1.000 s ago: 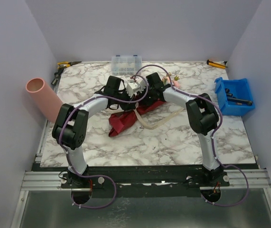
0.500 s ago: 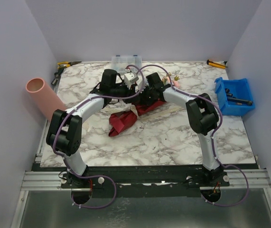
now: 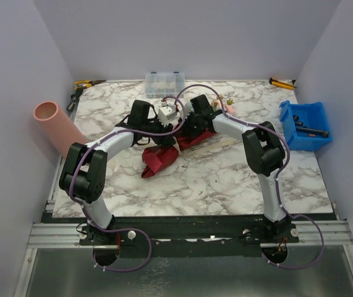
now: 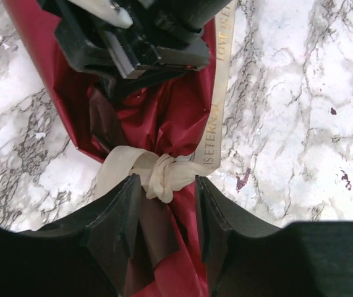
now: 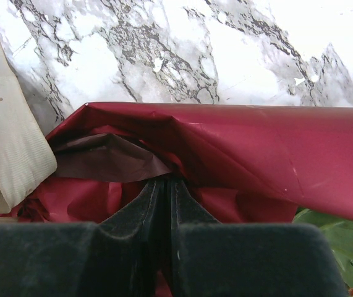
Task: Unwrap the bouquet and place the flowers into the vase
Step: Untie the ribbon from the wrapping paper.
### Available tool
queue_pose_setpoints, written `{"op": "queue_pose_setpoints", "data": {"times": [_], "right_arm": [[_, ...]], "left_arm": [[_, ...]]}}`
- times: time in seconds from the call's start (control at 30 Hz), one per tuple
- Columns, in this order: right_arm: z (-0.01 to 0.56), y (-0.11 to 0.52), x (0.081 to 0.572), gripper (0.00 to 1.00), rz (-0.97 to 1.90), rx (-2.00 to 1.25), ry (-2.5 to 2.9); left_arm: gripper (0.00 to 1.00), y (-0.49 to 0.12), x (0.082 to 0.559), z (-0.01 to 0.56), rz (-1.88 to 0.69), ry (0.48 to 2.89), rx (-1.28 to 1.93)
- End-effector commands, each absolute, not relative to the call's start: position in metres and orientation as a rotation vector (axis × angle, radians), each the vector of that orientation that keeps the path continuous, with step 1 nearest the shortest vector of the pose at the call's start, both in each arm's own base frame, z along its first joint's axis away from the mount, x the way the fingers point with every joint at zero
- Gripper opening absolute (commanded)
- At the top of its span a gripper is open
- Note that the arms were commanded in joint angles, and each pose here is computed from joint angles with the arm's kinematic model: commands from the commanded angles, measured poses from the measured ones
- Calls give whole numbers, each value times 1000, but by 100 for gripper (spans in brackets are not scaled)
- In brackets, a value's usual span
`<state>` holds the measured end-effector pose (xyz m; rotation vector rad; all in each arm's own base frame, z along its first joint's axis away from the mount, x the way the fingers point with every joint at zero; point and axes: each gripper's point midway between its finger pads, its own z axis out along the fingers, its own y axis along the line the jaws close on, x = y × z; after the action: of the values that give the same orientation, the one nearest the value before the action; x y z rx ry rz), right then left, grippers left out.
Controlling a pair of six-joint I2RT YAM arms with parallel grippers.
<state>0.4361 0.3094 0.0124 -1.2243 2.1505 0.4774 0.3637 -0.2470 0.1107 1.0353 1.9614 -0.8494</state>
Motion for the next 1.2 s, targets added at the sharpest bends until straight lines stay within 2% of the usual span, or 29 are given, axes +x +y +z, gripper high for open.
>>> {"op": "queue_pose_setpoints", "data": {"times": [0.0, 0.1, 0.33, 0.57, 0.7, 0.77, 0.87, 0.93, 1.0, 1.17], "right_arm": [[-99, 236, 346, 12, 347, -1380, 2614], [-85, 241, 353, 13, 351, -1361, 2579], [-35, 251, 376, 17, 332, -1300, 2466], [26, 263, 389, 31, 365, -1221, 2352], [65, 271, 392, 46, 439, -1179, 2274], [83, 277, 390, 49, 479, -1181, 2226], [107, 286, 383, 49, 556, -1190, 2156], [122, 290, 375, 49, 607, -1198, 2116], [137, 294, 366, 50, 664, -1212, 2081], [164, 301, 322, 50, 881, -1292, 1976]], "left_arm": [[43, -238, 370, 120, -825, 1964, 987], [34, -238, 369, 118, -842, 1965, 968], [1, -244, 368, 130, -890, 1941, 927], [0, -246, 365, 132, -923, 1943, 915], [0, -249, 362, 131, -954, 1941, 906], [0, -250, 358, 132, -978, 1933, 917], [27, -253, 349, 134, -1029, 1915, 939], [39, -254, 341, 134, -1062, 1906, 953], [43, -255, 332, 136, -1090, 1895, 967], [45, -254, 316, 140, -1130, 1863, 997]]}}
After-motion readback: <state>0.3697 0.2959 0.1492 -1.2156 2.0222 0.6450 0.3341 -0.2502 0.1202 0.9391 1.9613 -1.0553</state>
